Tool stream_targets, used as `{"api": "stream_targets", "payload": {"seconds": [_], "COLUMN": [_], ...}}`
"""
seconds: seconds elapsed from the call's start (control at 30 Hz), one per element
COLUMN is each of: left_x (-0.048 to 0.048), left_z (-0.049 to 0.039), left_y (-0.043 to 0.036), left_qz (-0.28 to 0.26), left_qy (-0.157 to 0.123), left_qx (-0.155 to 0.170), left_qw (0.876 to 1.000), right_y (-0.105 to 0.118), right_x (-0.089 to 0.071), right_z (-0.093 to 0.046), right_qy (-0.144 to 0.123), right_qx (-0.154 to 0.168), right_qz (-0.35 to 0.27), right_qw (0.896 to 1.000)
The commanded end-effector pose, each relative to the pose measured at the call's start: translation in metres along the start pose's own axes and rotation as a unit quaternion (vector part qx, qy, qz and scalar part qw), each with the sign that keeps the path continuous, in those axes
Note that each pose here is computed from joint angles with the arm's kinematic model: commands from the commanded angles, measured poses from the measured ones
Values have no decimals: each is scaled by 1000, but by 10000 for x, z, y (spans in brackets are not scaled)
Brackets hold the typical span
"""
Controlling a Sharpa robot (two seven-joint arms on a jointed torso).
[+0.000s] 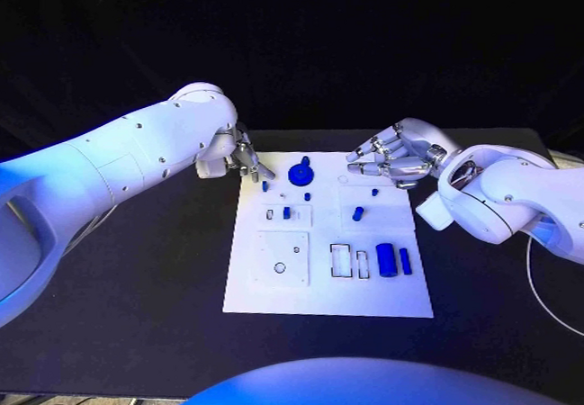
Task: Assemble the parts on the task board
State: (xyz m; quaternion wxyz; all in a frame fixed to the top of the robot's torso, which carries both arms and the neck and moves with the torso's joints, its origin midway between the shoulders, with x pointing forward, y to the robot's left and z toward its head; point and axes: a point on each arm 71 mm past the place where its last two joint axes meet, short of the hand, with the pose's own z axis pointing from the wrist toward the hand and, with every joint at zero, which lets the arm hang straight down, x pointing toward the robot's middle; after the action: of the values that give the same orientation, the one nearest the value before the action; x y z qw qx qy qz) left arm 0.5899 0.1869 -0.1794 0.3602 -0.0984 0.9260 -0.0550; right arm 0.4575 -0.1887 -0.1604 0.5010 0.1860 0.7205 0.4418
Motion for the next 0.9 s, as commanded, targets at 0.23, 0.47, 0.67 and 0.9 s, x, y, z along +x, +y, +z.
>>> {"api": "stream_targets", "payload": {"seconds": [0.23,0.47,0.67,0.9], "left_x": [48,60,68,79], "left_z": [-4,-8,-9,1], "left_y": [-46,-63,-72,-80], "left_qz": [10,12,14,14], "left_qy": [27,30,32,33], "left_qx": [10,11,9,9], "left_qw": [1000,999,999,999], "right_y": [10,13,16,18], "right_x": [23,30,34,38], "right_z": [3,5,7,9], "right_qy": [11,14,15,15], "right_qx": [-6,-7,-8,-8], "right_qz": [-4,-4,-4,-4], "right_qw": [1000,1000,1000,1000]}}
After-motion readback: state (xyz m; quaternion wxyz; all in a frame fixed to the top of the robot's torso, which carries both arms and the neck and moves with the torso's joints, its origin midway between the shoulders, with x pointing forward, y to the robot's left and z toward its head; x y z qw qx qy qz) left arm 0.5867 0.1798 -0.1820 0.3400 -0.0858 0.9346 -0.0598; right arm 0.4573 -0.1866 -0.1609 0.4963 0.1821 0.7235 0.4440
